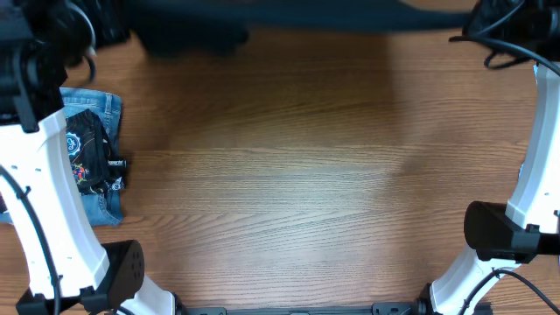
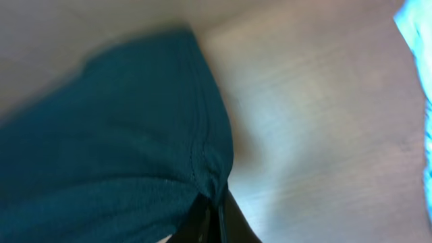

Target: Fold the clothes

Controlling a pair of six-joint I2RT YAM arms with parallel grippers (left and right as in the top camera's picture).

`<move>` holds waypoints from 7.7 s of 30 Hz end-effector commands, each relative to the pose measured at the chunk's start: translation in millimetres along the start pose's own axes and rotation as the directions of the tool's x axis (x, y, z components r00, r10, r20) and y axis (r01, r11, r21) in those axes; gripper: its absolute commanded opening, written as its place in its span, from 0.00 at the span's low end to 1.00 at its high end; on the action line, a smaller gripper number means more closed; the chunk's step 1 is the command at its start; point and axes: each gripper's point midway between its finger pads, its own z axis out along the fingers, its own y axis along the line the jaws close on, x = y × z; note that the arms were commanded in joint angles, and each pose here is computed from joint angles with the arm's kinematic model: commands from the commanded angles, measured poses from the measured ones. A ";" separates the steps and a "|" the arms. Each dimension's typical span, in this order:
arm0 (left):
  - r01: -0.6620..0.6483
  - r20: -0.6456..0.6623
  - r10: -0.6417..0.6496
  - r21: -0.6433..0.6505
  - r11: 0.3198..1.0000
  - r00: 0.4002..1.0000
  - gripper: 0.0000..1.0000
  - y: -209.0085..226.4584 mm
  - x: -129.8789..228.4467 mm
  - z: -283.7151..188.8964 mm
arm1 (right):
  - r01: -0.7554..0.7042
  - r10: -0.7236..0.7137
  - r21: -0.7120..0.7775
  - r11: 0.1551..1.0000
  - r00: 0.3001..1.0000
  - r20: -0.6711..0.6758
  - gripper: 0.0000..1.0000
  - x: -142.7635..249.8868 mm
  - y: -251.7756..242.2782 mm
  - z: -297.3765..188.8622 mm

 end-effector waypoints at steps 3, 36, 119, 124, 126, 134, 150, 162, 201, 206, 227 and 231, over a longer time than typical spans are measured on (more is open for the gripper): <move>0.029 -0.381 -0.065 -0.100 0.995 0.922 0.04 30.7 82.5 61.9 | 0.036 -0.004 0.182 0.983 0.984 -0.177 0.04 34.4 -37.2 38.5; -0.022 -0.855 -0.219 -0.259 0.966 0.470 0.04 98.9 324.9 77.8 | -0.011 0.270 0.375 0.927 0.715 -0.645 0.04 258.5 -135.3 105.0; 0.200 -0.456 -0.314 -0.281 0.939 0.833 0.41 109.0 298.1 204.2 | -0.147 0.233 0.217 0.965 0.863 -0.448 0.56 227.5 -129.6 196.1; 0.190 -0.468 -0.321 -0.305 0.933 0.824 0.42 116.9 314.2 206.5 | -0.148 0.235 0.219 0.964 0.860 -0.453 0.57 235.3 -132.4 206.1; 0.189 -0.476 -0.324 -0.310 0.932 0.818 0.42 118.9 320.8 207.6 | -0.150 0.229 0.209 0.966 0.872 -0.433 0.55 230.4 -131.7 209.8; 0.185 -0.491 -0.329 -0.319 0.929 0.807 0.42 121.7 331.4 206.9 | -0.169 0.151 -0.017 0.985 0.915 -0.374 0.52 203.6 -96.2 223.2; 0.180 -0.502 -0.333 -0.329 0.927 0.798 0.52 122.8 335.0 204.3 | -0.173 0.169 0.011 0.985 0.948 -0.271 0.67 172.8 -109.8 224.4; 0.137 -0.523 -0.337 -0.384 0.913 0.783 0.48 132.9 343.7 195.1 | -0.262 0.295 0.134 0.956 0.860 -0.417 0.65 212.5 -147.5 197.3; 0.049 -0.627 -0.467 -0.565 0.824 0.624 0.04 163.6 410.6 143.7 | -0.154 0.498 0.583 0.798 0.712 -0.495 0.04 311.0 -209.9 161.9; 0.065 -0.621 -0.464 -0.554 0.830 0.632 0.04 160.3 405.5 141.1 | -0.163 0.503 0.572 0.804 0.700 -0.507 0.04 312.9 -206.2 161.4; 0.195 -0.138 -0.211 -0.118 0.974 0.968 0.66 82.0 187.6 168.1 | -0.238 0.278 0.150 0.960 0.883 -0.378 0.73 188.2 -134.4 131.6; 0.193 -0.144 -0.193 -0.019 0.981 0.971 0.67 68.3 177.7 202.4 | -0.242 0.270 0.121 0.963 0.882 -0.385 0.73 188.0 -129.4 131.9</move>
